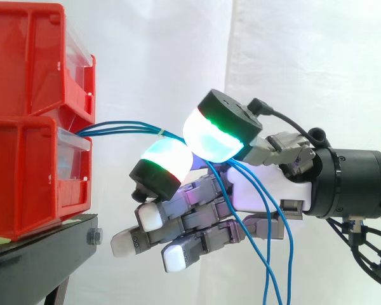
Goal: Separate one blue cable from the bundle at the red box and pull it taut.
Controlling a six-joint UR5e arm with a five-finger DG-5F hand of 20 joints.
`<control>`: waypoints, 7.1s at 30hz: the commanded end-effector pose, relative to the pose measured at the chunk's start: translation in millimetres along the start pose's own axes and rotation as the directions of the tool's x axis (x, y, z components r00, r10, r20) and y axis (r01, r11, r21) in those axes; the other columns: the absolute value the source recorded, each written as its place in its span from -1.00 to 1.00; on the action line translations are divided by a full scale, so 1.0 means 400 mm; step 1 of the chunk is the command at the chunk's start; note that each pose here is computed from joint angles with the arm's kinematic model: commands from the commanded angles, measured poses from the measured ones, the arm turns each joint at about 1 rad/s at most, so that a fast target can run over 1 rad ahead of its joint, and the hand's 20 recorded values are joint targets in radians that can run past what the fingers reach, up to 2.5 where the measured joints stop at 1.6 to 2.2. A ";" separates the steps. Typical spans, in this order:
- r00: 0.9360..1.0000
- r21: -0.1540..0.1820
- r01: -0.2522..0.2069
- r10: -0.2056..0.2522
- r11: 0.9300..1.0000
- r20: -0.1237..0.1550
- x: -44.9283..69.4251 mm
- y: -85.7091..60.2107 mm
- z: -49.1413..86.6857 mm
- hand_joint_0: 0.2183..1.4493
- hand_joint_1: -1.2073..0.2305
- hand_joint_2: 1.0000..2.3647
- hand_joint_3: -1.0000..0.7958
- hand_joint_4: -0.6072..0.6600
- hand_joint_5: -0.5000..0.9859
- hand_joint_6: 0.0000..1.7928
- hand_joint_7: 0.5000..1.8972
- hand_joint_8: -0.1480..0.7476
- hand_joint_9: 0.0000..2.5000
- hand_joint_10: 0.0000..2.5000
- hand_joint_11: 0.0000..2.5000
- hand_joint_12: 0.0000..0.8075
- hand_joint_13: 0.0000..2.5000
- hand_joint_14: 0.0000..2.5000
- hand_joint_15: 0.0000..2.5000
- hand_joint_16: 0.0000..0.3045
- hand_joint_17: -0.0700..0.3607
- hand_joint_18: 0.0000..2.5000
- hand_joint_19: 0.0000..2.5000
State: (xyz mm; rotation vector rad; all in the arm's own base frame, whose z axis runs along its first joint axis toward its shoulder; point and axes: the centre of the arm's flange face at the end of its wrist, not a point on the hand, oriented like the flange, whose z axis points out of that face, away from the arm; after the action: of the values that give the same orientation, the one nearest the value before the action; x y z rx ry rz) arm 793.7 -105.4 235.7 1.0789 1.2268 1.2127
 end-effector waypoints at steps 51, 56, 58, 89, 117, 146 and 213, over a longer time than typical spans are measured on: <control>1.000 -0.003 -0.002 0.002 1.000 -0.014 -0.010 0.003 -0.001 -0.29 -0.34 -0.99 -0.40 0.10 -0.52 -0.08 -0.11 0.10 -0.29 -0.98 -0.47 -0.05 -0.59 -0.99 -0.77 -0.68 -0.17 -0.43 -0.55; 1.000 -0.005 -0.005 0.005 1.000 -0.012 -0.016 0.003 -0.002 -0.27 -0.47 -0.98 -0.28 0.07 -0.54 -0.07 -0.09 0.09 -0.31 -0.98 -0.48 -0.04 -0.60 -0.99 -0.77 -0.68 -0.16 -0.43 -0.55; 1.000 -0.006 -0.007 0.007 1.000 -0.010 -0.019 0.003 -0.002 -0.24 -0.51 -0.98 -0.28 0.04 -0.54 -0.07 -0.07 0.08 -0.33 -0.98 -0.48 -0.04 -0.61 -0.99 -0.78 -0.68 -0.16 -0.43 -0.55; 1.000 -0.001 -0.006 0.006 1.000 -0.023 -0.031 0.001 -0.007 -0.47 -0.30 -1.00 -0.44 0.07 -0.47 -0.03 -0.04 0.14 -0.16 -0.98 -0.44 -0.03 -0.48 -0.99 -0.74 -0.68 -0.16 -0.32 -0.54; 0.999 -0.008 -0.004 0.003 1.000 -0.035 -0.050 0.010 -0.007 -0.10 -0.63 -1.00 -0.44 -0.07 -0.53 -0.03 0.05 0.07 -0.24 -0.98 -0.42 -0.05 -0.52 -0.99 -0.73 -0.69 -0.17 -0.35 -0.55; 0.999 -0.003 -0.004 0.004 1.000 -0.037 -0.052 0.009 -0.009 -0.35 -0.24 -1.00 -0.39 0.08 -0.50 -0.13 -0.03 0.10 -0.22 -0.98 -0.44 -0.03 -0.50 -0.99 -0.72 -0.68 -0.16 -0.34 -0.49; 0.999 -0.004 -0.003 0.003 1.000 -0.046 -0.058 0.008 -0.011 -0.06 -0.68 -1.00 -0.44 0.00 -0.54 0.00 0.08 0.07 -0.22 -0.98 -0.37 -0.05 -0.47 -0.99 -0.71 -0.69 -0.18 -0.32 -0.53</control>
State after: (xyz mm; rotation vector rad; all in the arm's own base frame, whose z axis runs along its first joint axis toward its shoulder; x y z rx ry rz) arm 790.4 -128.2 240.9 1.0544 1.2552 1.2485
